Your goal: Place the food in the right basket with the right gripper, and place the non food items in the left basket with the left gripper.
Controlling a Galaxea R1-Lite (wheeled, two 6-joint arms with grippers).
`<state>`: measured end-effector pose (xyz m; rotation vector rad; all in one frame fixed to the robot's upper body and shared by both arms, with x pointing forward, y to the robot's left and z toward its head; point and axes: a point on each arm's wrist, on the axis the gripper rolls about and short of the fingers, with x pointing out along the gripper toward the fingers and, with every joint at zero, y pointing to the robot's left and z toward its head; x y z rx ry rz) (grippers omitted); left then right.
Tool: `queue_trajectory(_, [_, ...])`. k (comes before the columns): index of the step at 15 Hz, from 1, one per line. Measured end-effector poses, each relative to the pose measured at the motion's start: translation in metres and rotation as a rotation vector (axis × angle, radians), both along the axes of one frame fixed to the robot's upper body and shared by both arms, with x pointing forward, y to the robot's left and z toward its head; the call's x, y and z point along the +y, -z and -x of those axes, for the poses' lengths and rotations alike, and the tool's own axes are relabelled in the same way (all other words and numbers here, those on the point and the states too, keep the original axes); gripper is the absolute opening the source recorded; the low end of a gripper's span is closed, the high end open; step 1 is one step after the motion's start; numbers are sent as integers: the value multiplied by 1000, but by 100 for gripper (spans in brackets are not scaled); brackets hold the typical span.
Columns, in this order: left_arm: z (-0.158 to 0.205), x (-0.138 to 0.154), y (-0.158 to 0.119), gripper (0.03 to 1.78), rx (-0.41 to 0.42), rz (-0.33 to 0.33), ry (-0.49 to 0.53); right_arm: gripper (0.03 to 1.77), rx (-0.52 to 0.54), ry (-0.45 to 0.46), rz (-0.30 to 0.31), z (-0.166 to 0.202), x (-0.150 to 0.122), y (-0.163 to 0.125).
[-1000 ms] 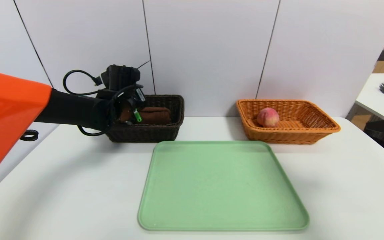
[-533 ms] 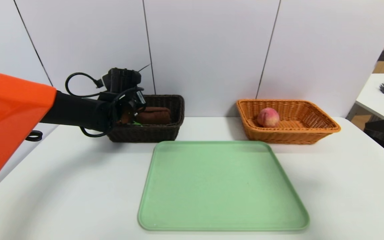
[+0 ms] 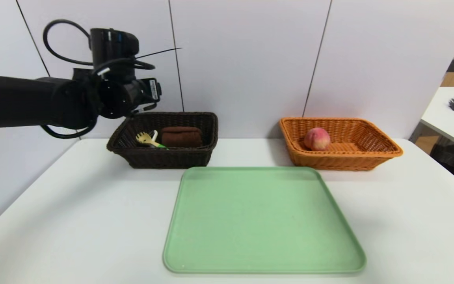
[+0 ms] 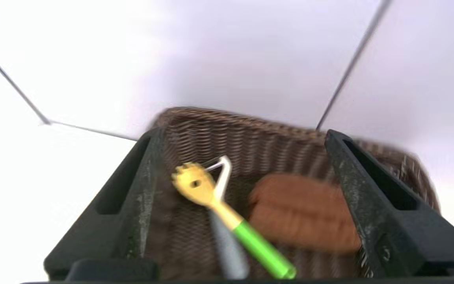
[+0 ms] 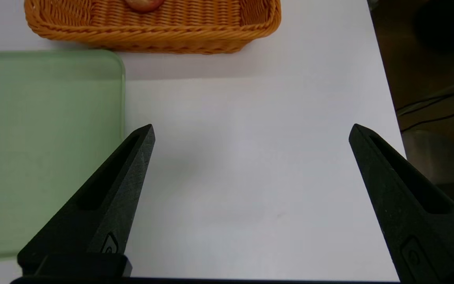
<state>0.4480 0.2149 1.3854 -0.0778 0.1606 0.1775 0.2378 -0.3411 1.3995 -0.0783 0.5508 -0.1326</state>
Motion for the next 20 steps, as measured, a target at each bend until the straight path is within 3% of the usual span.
queue_trajectory(3, [52, 14, -19, 154, 47, -72, 62, 170, 17, -4, -6, 36, 0, -2])
queue_trajectory(5, [94, 28, -18, 157, 90, -73, 65, 170, 25, -31, -30, 68, 1, -1])
queue_trajectory(7, [133, 54, -14, 160, 101, -53, -1, 170, 11, -79, -65, 100, 3, 5])
queue_trajectory(10, [191, 96, -11, 164, 53, -24, -143, 170, -78, -141, -103, 132, 5, 23])
queue_trajectory(14, [272, 126, 2, 166, -17, -30, -300, 170, -240, -164, -83, 163, 7, 33])
queue_trajectory(20, [371, 129, 31, 167, -72, -61, -336, 170, -356, -227, -86, 207, 7, 72])
